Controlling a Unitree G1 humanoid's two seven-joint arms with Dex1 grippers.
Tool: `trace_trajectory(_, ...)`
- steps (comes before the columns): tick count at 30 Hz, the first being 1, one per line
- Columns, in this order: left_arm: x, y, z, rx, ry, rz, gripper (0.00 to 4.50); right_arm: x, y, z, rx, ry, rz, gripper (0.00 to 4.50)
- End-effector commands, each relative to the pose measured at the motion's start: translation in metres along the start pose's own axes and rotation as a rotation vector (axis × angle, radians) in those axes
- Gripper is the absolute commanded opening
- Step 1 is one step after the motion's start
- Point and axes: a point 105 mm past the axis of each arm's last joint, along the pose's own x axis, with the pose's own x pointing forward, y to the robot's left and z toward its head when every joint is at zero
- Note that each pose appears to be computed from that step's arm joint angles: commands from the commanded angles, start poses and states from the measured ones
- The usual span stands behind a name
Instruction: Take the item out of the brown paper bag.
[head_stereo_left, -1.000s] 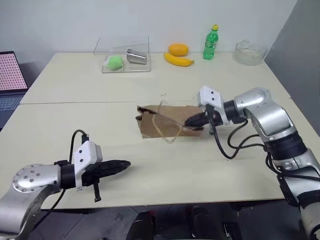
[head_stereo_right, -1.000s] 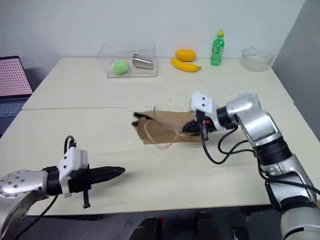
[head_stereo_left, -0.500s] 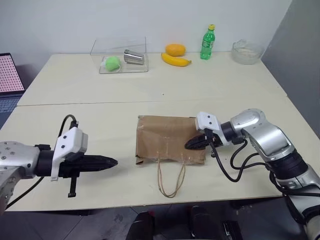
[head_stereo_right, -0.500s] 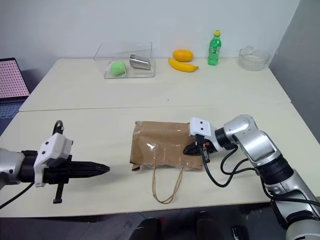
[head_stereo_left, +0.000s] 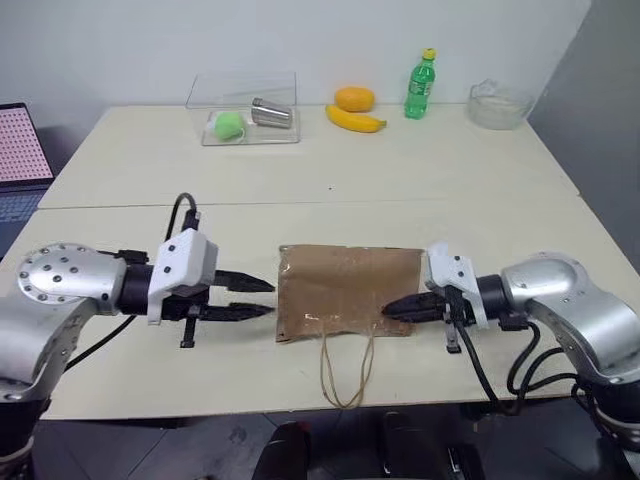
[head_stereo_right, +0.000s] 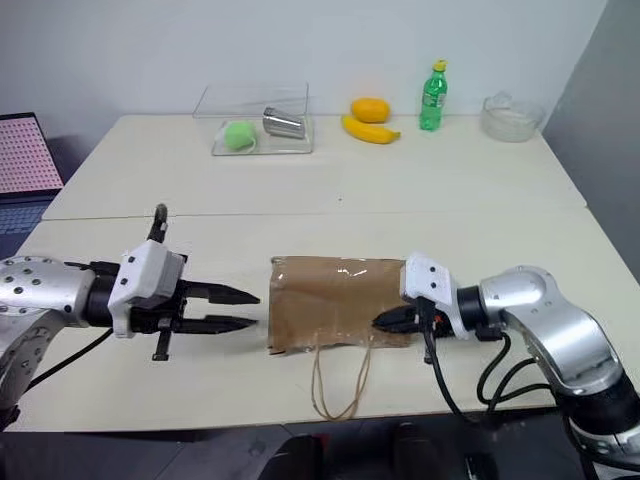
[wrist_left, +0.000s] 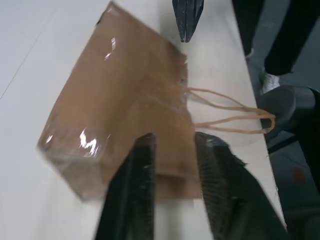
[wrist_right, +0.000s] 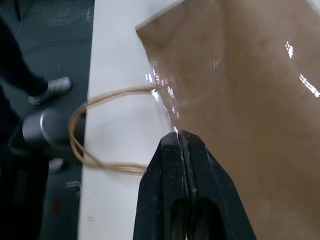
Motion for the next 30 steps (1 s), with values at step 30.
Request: trace_trajectory(30,0.098,-0.026,-0.037,0.585,-0.138,-0.239,4.08,-0.004,0.049,0.009,0.193,-0.130,-0.288,0.00)
